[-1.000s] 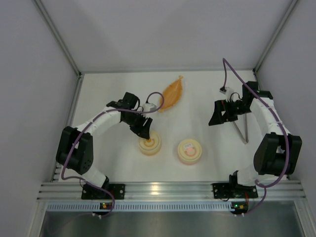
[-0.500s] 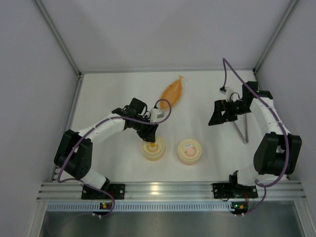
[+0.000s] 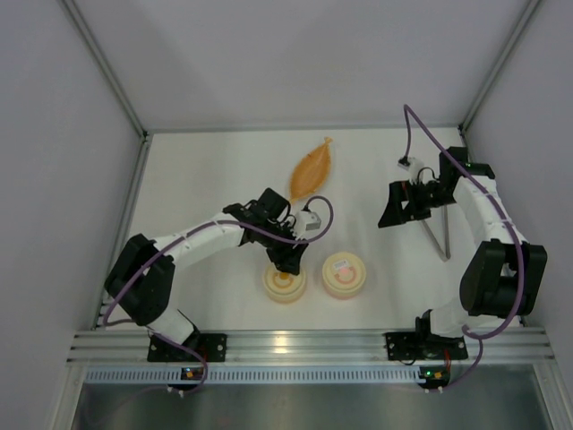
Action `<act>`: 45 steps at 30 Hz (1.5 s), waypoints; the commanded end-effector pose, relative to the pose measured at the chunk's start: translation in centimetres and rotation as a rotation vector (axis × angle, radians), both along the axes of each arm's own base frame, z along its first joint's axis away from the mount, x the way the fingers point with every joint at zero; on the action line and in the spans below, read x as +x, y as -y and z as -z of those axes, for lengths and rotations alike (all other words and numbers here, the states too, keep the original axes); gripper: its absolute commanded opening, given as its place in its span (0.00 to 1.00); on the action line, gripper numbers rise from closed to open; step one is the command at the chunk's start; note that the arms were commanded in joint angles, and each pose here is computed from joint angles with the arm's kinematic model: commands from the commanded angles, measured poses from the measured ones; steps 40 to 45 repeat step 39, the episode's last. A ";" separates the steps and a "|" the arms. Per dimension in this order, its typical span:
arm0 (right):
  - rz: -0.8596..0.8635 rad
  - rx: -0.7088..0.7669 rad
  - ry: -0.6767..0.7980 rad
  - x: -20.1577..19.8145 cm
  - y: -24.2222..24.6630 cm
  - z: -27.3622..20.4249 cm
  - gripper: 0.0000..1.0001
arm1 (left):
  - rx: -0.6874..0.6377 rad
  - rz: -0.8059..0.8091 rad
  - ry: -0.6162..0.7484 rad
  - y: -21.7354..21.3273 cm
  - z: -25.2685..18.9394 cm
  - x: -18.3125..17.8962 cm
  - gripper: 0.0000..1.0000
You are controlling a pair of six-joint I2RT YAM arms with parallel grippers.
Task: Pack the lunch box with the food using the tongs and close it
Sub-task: Move the packing box to the center of the board, then reset both arms
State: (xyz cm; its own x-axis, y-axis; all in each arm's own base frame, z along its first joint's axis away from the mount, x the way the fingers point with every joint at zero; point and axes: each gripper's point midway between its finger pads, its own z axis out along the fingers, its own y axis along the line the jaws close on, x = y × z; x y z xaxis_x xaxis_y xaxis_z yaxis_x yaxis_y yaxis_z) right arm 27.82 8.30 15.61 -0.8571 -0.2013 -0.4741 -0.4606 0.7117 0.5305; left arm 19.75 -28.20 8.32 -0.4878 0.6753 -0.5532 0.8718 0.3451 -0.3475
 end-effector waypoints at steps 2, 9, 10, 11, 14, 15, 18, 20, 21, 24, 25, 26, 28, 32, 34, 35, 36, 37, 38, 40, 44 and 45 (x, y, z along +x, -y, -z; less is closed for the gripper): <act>-0.016 0.005 0.058 0.2 0.2 -1.9 0.99 | 0.012 -0.084 0.011 -1.0 -1.9 2.4 0.68; 0.062 -0.010 0.237 2.4 0.4 -5.7 0.99 | -0.181 -0.413 0.198 -5.6 -16.9 11.0 0.98; 0.085 -0.004 0.243 2.6 0.4 -6.0 0.99 | -0.146 -0.495 0.231 -7.2 -17.6 11.9 0.98; 0.096 -0.003 0.259 2.8 0.4 -6.3 0.99 | -0.137 -0.518 0.230 -8.1 -18.0 11.7 0.98; 0.137 -0.011 0.311 3.6 0.7 -7.0 0.99 | -0.122 -0.639 0.253 -12.0 -17.9 12.1 0.98; 0.158 -0.036 0.331 4.1 1.2 -7.0 0.99 | -0.104 -0.690 0.244 -13.8 -17.5 12.2 0.98; 0.212 -0.088 0.335 4.7 2.2 -6.2 0.99 | -0.080 -0.773 0.243 -17.7 -15.9 12.1 0.98; 0.238 -0.110 0.354 5.3 2.7 -5.9 0.99 | -0.067 -0.798 0.253 -19.7 -14.9 12.4 0.98; 0.249 -0.125 0.358 5.5 3.0 -5.6 0.99 | -0.041 -0.843 0.237 -21.4 -13.7 12.8 0.98; 0.280 -0.159 0.329 6.0 3.6 -3.6 0.99 | 0.007 -0.920 0.208 -24.9 -11.3 14.1 0.98; 0.290 -0.169 0.322 6.1 3.9 -3.1 0.99 | 0.016 -0.932 0.205 -25.4 -10.4 14.4 0.98; 0.301 -0.180 0.335 6.5 4.2 -2.9 0.99 | 0.027 -0.944 0.204 -25.8 -9.9 14.7 0.98; 0.321 -0.217 0.336 6.6 4.8 -1.7 0.99 | 0.060 -0.971 0.183 -26.7 -8.0 14.9 0.98; 0.319 -0.245 0.343 6.9 5.3 -1.2 0.99 | 0.103 -1.000 0.210 -27.9 -6.7 15.5 0.98; 0.317 -0.252 0.344 7.1 5.4 -1.3 0.99 | 0.102 -1.003 0.209 -27.9 -6.5 15.5 0.98; 0.316 -0.252 0.341 7.2 5.4 -1.2 0.99 | 0.095 -1.006 0.213 -27.9 -6.5 15.4 0.98; 0.317 -0.252 0.346 7.3 5.5 -1.3 0.99 | 0.082 -1.002 0.228 -27.8 -6.9 15.5 0.98; 0.317 -0.252 0.346 7.3 5.5 -1.4 0.99 | 0.059 -0.980 0.225 -27.2 -7.0 15.4 0.98; 0.317 -0.254 0.348 7.4 5.5 -1.4 0.99 | 0.048 -0.974 0.232 -27.1 -7.5 15.3 0.98; 0.317 -0.256 0.349 7.4 5.5 -1.5 1.00 | 0.040 -0.968 0.233 -27.0 -7.6 15.3 0.98; 0.317 -0.256 0.349 7.4 5.5 -1.5 1.00 | 0.040 -0.968 0.233 -27.0 -7.6 15.3 0.98; 0.317 -0.256 0.349 7.4 5.5 -1.5 1.00 | 0.040 -0.968 0.233 -27.0 -7.6 15.3 0.98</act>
